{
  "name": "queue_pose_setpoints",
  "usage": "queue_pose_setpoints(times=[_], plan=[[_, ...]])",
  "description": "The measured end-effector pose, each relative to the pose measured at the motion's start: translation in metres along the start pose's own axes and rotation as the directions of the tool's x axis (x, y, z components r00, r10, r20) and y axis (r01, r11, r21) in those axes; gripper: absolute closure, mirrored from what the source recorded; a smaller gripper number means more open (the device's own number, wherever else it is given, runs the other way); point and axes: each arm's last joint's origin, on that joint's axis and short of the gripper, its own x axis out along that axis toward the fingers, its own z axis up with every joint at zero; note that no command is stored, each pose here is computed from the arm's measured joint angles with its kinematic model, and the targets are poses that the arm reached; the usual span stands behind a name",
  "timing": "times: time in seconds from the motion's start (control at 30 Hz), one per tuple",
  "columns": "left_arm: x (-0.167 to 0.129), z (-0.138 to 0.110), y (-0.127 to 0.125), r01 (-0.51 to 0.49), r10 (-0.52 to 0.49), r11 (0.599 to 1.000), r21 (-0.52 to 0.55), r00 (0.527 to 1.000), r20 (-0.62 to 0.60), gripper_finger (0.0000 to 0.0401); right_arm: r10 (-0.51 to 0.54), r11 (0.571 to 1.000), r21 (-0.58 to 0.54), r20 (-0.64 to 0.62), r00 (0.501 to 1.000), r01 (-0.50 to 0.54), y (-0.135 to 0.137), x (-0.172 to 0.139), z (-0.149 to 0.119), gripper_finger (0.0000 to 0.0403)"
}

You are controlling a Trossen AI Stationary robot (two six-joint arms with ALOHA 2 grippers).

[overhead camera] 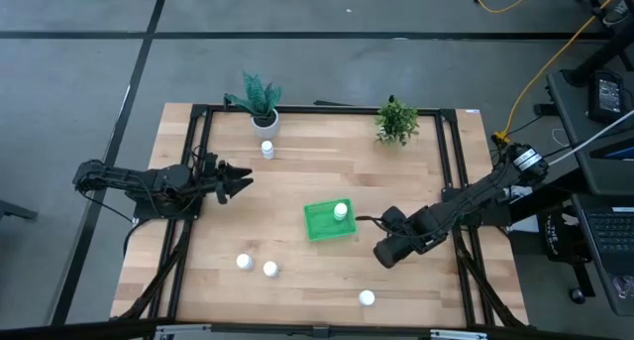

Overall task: Pick and place pill bottles into a basket
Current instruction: Put the white pill bottle into the green basket

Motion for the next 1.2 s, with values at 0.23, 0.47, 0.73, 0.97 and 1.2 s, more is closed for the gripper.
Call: queue_pose_setpoints(times=[0.23,0.47,0.73,0.97,1.2], plan=[[0.001,-0.001,0.001,-0.014,0.014,1.0,0.002,1.0,-0.003,0.0107,-0.02,1.0,0.004,-0.023,1.0,0.02,-0.009,0.018,-0.002,0.0062],[0.001,-0.001,0.001,-0.015,0.015,1.0,-0.006,1.0,-0.002,0.0107,0.008,1.0,0.0,-0.048,0.999,-0.008,-0.01,0.025,0.003,0.0113],[0.001,-0.001,0.001,-0.015,0.015,1.0,-0.006,1.0,-0.002,0.0107,0.033,0.999,-0.018,-0.043,0.999,-0.034,-0.009,0.025,0.012,0.021],[0.001,-0.001,0.001,-0.015,0.015,1.0,-0.005,1.0,-0.002,0.0107,0.061,0.997,-0.036,-0.057,0.997,-0.063,-0.005,0.023,0.014,0.0254],[0.001,-0.001,0.001,-0.015,0.015,1.0,0.007,1.0,-0.002,0.0107,0.167,0.979,-0.112,-0.014,0.986,-0.168,0.015,-0.013,0.03,0.0254]])
